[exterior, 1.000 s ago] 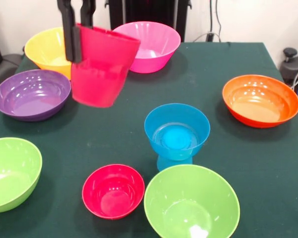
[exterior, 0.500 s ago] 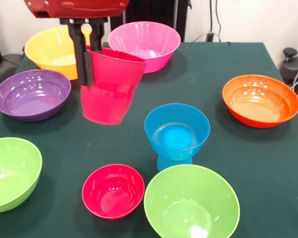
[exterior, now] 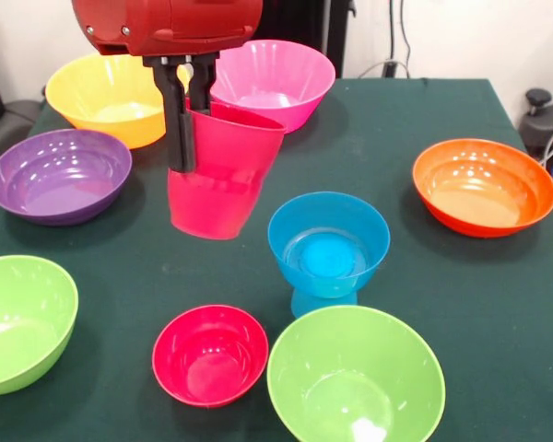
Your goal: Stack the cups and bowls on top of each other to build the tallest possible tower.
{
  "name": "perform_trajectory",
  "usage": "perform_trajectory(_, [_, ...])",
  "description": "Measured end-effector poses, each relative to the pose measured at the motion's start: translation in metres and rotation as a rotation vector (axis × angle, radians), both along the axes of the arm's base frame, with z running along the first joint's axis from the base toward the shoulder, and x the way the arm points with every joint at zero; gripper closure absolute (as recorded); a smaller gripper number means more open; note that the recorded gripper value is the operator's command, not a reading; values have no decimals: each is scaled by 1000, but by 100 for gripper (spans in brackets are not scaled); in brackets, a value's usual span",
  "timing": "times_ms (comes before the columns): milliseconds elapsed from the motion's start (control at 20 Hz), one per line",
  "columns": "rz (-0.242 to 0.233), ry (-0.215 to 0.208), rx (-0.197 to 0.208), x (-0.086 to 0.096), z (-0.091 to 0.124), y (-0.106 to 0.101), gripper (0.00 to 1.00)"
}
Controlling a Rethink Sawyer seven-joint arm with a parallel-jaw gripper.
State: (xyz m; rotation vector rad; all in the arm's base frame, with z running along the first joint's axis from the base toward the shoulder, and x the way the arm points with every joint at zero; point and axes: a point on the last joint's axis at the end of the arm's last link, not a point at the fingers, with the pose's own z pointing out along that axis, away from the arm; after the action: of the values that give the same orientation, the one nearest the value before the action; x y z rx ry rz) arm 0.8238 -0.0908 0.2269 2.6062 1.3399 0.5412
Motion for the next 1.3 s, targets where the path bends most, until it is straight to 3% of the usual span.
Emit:
perform_trajectory(400, [13,-13,28,6,-4,11,100])
perform_trajectory(800, [16,-95,53,25,-6,28,100])
perform_trajectory(1300, [15,-137,93,32,-14,39,100])
